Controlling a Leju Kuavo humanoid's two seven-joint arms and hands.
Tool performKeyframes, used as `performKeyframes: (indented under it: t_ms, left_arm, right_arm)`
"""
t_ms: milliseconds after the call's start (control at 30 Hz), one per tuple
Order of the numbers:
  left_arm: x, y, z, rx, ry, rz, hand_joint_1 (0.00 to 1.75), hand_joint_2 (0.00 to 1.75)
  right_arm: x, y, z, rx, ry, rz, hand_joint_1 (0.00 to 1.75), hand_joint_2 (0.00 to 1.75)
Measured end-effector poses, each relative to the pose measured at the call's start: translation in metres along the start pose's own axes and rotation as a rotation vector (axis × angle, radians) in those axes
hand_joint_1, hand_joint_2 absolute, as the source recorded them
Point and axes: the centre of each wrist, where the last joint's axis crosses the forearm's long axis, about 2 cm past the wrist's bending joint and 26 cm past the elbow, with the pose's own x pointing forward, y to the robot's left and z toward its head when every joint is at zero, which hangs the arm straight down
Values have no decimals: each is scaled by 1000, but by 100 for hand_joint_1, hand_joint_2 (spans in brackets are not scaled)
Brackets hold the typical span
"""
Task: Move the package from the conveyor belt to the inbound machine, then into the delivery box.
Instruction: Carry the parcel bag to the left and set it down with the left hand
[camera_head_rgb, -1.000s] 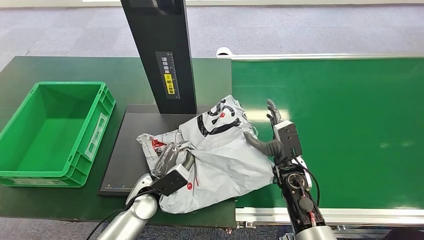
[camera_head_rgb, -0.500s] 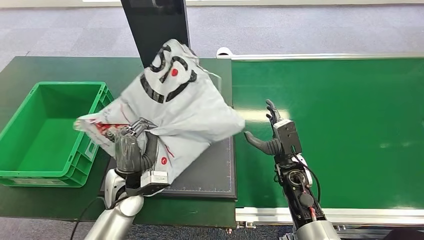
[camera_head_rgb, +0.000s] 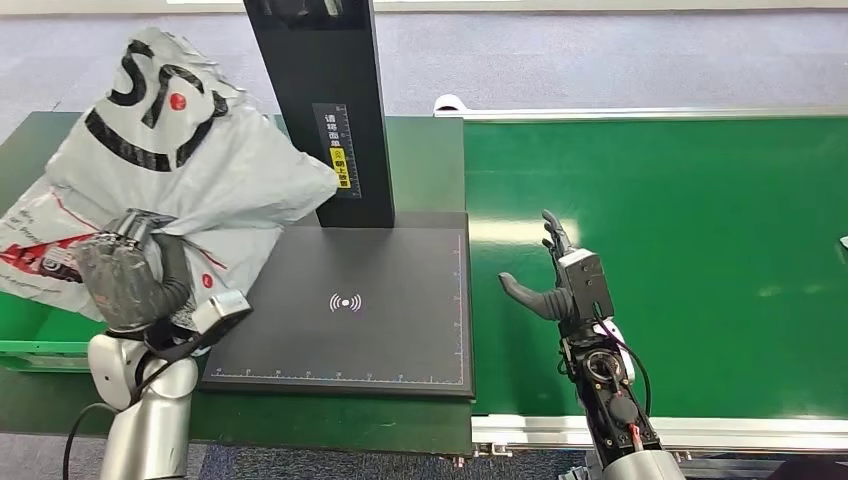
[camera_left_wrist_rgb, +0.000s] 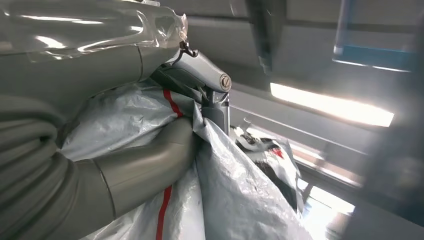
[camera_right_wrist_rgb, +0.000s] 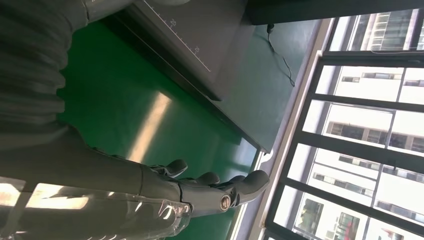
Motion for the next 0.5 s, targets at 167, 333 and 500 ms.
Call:
performKeyframes:
  t_ms: [167,333,500]
  left_arm:
    - [-50,15,3,57,202,-131,175,175]
    - [-76,22,10,36,329,-238,175,175]
    - [-89,17,19,-55,505,-311,175,175]
  right_arm:
    - [-3,1,11,2,18,5,0,175]
    - [-2,2,12,5,18,11,0,175]
    - [-1,3,11,13,18,20,0,175]
